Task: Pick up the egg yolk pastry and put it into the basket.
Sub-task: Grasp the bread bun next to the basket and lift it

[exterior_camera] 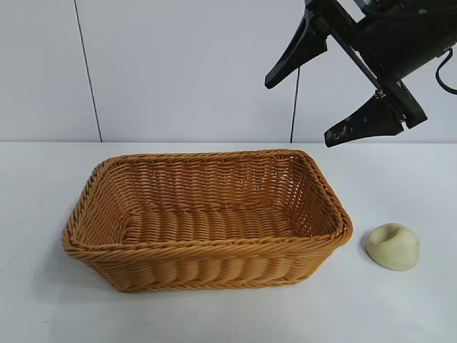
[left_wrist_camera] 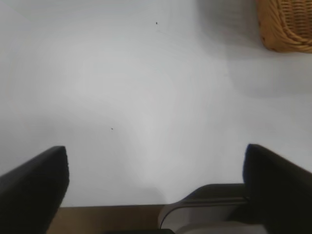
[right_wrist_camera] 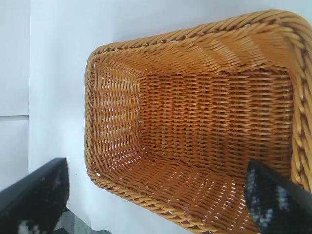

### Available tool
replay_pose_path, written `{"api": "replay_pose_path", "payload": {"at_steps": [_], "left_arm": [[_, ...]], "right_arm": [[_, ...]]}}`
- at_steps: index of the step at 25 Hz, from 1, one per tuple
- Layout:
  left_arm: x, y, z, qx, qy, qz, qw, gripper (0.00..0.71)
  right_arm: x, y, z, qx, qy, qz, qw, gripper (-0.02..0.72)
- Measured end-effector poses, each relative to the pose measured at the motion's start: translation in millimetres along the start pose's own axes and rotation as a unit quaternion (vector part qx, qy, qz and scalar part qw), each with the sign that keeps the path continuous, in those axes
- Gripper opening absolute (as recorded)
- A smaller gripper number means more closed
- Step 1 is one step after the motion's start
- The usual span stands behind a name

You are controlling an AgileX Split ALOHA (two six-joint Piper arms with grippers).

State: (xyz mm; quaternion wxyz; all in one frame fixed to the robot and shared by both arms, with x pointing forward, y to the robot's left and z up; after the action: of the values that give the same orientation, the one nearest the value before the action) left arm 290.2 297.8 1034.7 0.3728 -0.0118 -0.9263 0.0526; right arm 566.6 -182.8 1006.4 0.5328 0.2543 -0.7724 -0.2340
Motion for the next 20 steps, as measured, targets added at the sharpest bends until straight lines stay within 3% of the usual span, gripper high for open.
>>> {"api": "replay_pose_path", "payload": {"at_steps": [7,15,18,20], "left_arm": [[5.4,3.6,1.8,0.022,-0.024,-0.022,0.999,0.695],[33.7,5.3,19.1,0.034,-0.141,-0.024,0.989,0.695],[35.3,5.3,20.8,0.034,-0.147,-0.023,0.988,0.695],[35.6,5.4,21.2,0.034,-0.147,-0.023,0.988,0.695]], "right_arm": [[0.0,-0.2,0.1,0.001,0.0,0.001,1.0,0.695],[0.0,-2.1,0.9,0.009,0.004,0.009,1.0,0.695],[1.5,-4.8,0.7,0.021,0.011,0.028,0.999,0.695],[5.0,-7.8,-2.3,0.033,0.015,0.057,0.998,0.695]]}}
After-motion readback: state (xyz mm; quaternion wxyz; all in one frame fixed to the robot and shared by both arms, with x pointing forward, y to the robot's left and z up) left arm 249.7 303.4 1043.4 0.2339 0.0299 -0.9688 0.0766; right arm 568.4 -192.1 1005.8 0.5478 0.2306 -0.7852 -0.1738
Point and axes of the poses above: a point on each arm's last joint axis where the gripper is mounted, x pointing back along that axis away from the gripper, y along the wrist's bending axis when the last joint is at zero, z = x × y, the point moved 2 cm from there along -x, pointing out along that axis toward the gripper, and after that the axes turned 4 degrees about x, right-handed, at the moved point
